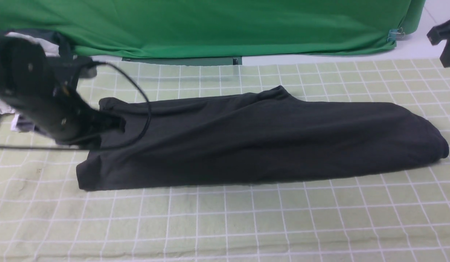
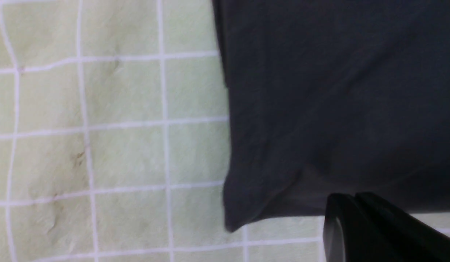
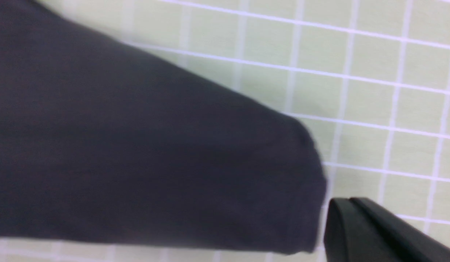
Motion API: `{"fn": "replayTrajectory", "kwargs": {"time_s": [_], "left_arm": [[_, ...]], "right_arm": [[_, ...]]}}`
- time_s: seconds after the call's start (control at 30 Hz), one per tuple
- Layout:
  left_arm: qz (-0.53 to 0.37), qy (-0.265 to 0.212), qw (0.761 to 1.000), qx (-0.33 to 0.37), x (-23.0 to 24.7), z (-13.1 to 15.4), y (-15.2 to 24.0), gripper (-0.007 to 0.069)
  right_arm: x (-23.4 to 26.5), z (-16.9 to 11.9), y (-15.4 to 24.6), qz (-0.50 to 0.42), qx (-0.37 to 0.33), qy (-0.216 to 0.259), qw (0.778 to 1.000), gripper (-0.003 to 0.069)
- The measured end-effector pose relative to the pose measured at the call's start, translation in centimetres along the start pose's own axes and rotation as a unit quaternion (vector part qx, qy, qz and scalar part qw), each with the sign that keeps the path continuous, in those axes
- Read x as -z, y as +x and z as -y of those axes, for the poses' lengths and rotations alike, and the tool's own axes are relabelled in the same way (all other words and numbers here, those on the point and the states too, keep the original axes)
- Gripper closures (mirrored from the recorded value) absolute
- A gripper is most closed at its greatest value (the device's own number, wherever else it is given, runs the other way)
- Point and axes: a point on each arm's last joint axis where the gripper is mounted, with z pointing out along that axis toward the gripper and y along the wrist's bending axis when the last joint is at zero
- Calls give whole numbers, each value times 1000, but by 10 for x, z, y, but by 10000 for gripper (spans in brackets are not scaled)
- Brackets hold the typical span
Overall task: Fold a long-sleeved shirt over a green coffee tablecloth.
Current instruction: 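Pull the folded dark garment lengthwise by its ends to straighten it flat on the table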
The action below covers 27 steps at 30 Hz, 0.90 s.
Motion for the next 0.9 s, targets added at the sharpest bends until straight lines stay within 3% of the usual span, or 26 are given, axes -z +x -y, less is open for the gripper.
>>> {"fn": "replayTrajectory", "kwargs": {"time_s": [0.17, 0.27, 0.53, 0.77, 0.9], "left_arm": [[29, 18, 999, -4, -3, 7, -53, 614], [14, 48, 999, -14, -31, 16, -87, 614], [-63, 120, 991, -20, -109, 32, -109, 614], [-73, 99, 992, -17, -142, 28, -106, 614], [2, 43, 999, -1, -149, 19, -120, 614]], "right_arm": [[21, -15, 20, 15, 4, -46, 999, 664], [31, -28, 34, 34, 15, -88, 995, 664], [36, -36, 52, 41, 25, -102, 994, 662], [36, -36, 53, 41, 24, -103, 994, 660], [36, -36, 53, 41, 24, -104, 993, 660]]}}
